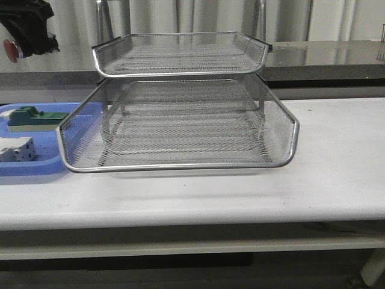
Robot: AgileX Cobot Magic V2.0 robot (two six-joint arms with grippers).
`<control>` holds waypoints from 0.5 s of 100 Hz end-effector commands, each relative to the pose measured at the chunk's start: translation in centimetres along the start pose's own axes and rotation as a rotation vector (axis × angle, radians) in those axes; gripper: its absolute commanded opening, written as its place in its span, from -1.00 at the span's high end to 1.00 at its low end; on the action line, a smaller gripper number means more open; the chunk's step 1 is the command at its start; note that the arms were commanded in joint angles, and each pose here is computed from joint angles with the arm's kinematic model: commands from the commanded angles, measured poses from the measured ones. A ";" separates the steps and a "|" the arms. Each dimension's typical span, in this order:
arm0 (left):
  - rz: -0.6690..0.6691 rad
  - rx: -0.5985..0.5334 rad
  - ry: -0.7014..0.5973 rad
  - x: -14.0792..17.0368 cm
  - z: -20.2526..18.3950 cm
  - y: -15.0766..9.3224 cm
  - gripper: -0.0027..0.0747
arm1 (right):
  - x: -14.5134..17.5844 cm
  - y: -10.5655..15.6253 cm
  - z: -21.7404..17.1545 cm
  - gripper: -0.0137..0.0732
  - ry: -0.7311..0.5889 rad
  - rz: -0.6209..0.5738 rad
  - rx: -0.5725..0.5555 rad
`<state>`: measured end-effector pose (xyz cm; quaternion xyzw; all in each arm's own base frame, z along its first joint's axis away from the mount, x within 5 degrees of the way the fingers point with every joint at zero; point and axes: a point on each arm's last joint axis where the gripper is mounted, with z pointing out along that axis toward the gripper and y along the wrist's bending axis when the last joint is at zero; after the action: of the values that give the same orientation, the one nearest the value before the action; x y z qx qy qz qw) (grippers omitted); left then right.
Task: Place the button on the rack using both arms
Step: 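Carry the button over the pulled-out mesh tray and lower it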
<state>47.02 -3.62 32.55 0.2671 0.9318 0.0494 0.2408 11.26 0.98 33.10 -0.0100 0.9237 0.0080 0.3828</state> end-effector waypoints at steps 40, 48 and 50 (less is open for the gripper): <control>0.138 0.080 -0.113 2.1 -12.8 -9.6 0.92 | -1.2 -0.1 -0.9 0.84 -0.086 -0.005 0.005; 0.178 0.107 -0.124 2.4 -13.7 -11.4 0.92 | -1.2 -0.1 -0.9 0.84 -0.086 -0.005 0.005; 0.190 0.116 -0.127 2.5 -13.9 -12.0 0.92 | -1.2 -0.1 -0.9 0.84 -0.086 -0.005 0.005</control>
<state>36.17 -10.84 38.14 0.3545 0.9014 0.0175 0.2478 11.25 0.98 33.10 -0.0099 0.9238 0.0080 0.3825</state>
